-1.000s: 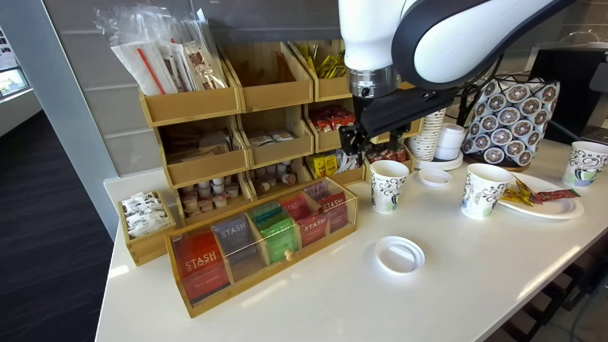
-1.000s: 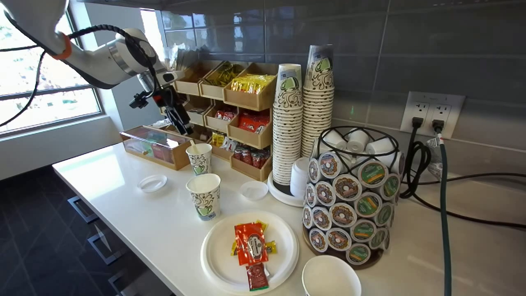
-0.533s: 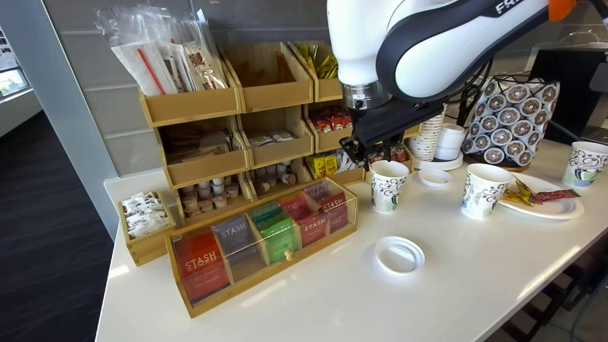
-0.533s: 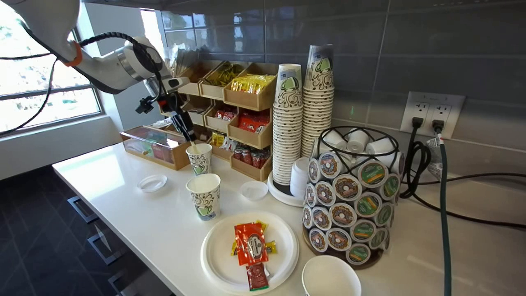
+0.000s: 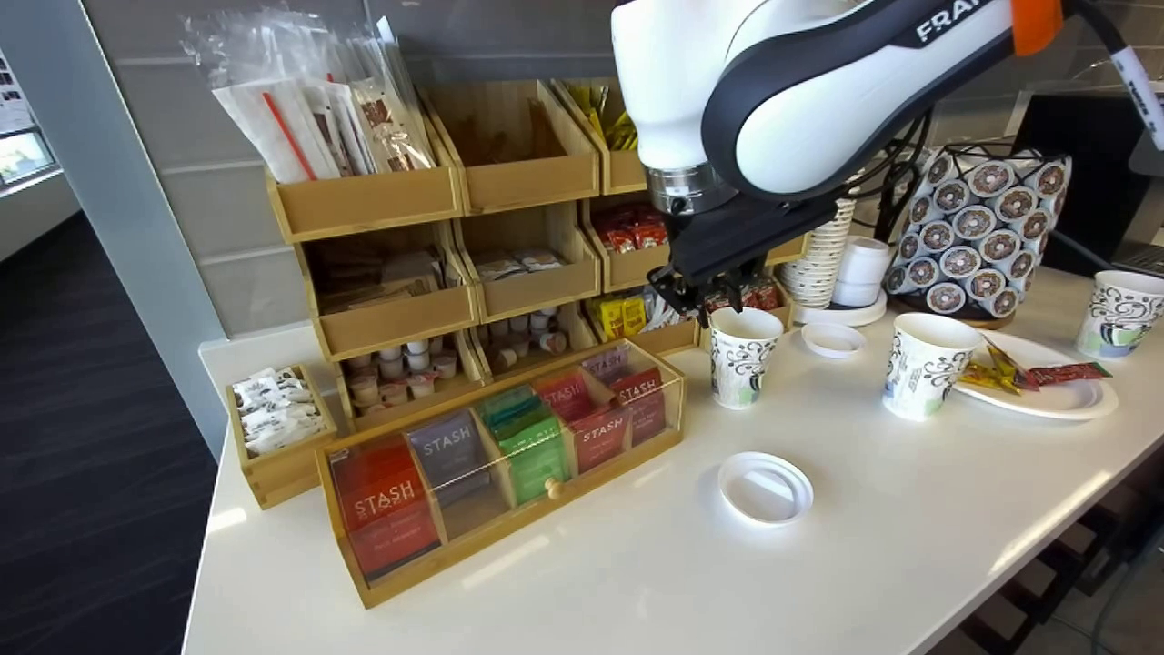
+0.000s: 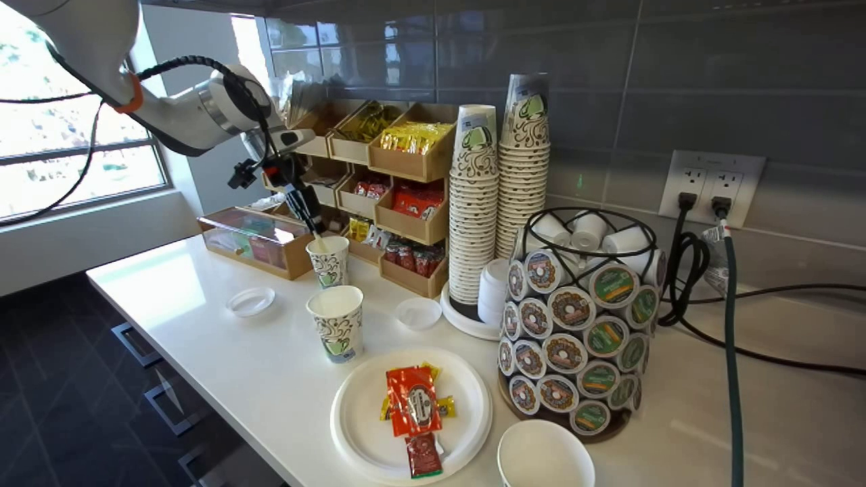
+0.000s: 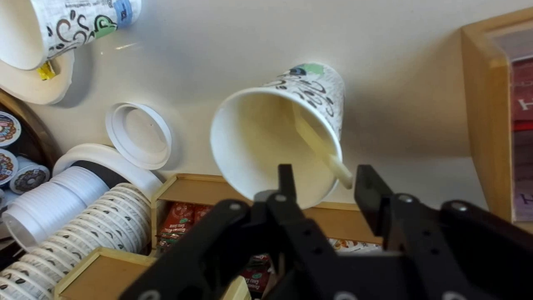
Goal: Remove the spoon from the cup on the left and put it on the counter top
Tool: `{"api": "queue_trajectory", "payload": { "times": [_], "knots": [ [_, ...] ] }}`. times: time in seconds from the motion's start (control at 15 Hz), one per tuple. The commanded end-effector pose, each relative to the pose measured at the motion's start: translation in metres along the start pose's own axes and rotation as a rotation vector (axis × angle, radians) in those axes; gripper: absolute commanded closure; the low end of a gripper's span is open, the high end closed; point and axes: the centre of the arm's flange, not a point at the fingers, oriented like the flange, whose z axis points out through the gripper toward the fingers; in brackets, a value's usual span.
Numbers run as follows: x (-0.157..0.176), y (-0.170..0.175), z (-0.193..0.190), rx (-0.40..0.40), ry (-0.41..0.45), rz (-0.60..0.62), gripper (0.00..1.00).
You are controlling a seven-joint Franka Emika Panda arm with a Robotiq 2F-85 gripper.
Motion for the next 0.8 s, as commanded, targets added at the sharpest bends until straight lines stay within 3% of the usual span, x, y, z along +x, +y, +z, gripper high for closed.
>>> {"api": "queue_trajectory", "payload": {
  "times": [0.0,0.07,0.27,0.73],
  "knots": [
    [0.006,-0.003,-0.001,-0.041,0.001,0.008,0.82],
    [0.007,-0.002,-0.002,-0.045,-0.001,0.009,0.91],
    [0.009,0.000,0.000,-0.059,-0.011,0.011,1.00],
    [0.007,0.025,-0.021,-0.090,-0.035,0.046,0.99]
  ]
}}
